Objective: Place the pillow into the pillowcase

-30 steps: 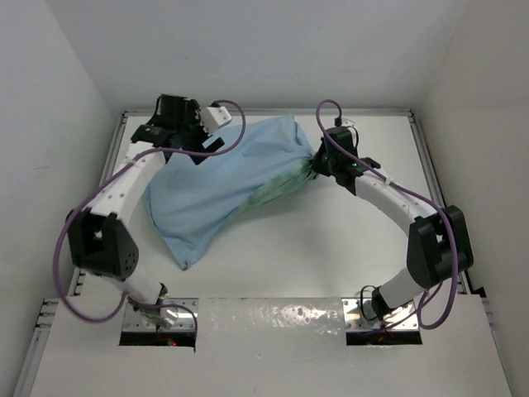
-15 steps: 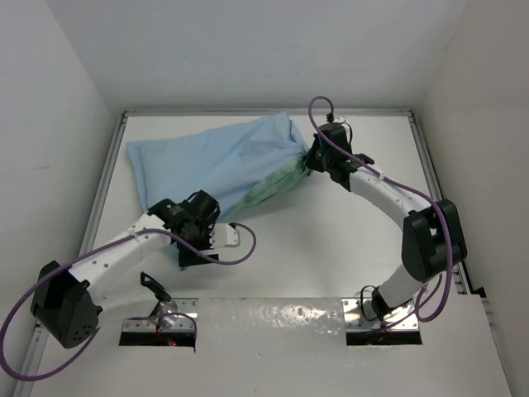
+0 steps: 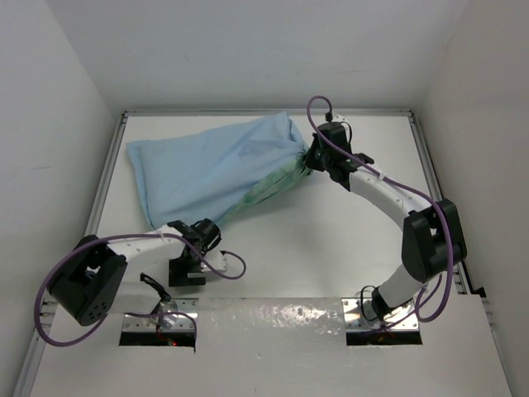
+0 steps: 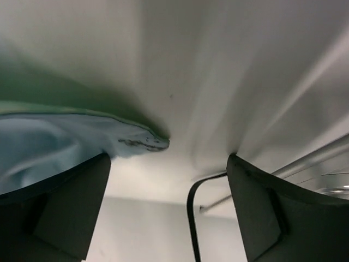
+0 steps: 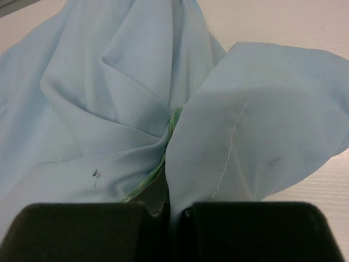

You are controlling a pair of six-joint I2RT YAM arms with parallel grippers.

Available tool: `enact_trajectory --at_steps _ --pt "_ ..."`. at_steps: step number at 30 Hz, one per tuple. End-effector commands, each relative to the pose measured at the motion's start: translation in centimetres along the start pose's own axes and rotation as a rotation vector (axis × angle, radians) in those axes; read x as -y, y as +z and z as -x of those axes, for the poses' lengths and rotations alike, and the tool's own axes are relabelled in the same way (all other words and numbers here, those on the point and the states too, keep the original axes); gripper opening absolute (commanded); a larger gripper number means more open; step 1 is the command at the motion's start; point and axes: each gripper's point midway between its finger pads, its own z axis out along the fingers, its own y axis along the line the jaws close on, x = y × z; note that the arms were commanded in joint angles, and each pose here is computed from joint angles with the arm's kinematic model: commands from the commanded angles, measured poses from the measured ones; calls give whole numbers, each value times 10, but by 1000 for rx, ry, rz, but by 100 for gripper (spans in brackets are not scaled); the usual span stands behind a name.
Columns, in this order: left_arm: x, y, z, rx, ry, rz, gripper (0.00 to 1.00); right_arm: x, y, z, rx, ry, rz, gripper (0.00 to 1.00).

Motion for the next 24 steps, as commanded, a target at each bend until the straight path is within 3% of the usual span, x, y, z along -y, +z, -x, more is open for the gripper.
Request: enact_trajectory --at_steps 1,2,3,4,5,10,13,17,21,24 --pt "-40 23 21 85 -118 188 86 -22 -3 28 81 -2 59 0" --pt "-42 25 24 100 -133 192 72 -21 -3 27 80 -9 58 0" --pt "-43 28 26 118 -155 191 50 -20 -4 28 78 -11 55 0" --pt "-54 29 29 148 -198 229 3 -19 -5 27 76 -18 51 0" --pt "-59 29 29 159 -235 254 0 -17 -6 27 76 -29 46 0" --pt "-81 17 24 258 -375 295 0 -11 -14 31 96 -48 28 0" --pt "-105 -20 25 389 -464 336 0 -8 -17 33 104 -52 20 0" --pt "-100 -59 33 483 -272 325 0 -5 -19 34 108 -57 9 0" --pt "-59 -49 26 433 -123 183 41 -5 -20 39 122 -55 9 0" --pt "-39 -46 30 432 -40 98 53 -6 -21 41 128 -59 10 0"
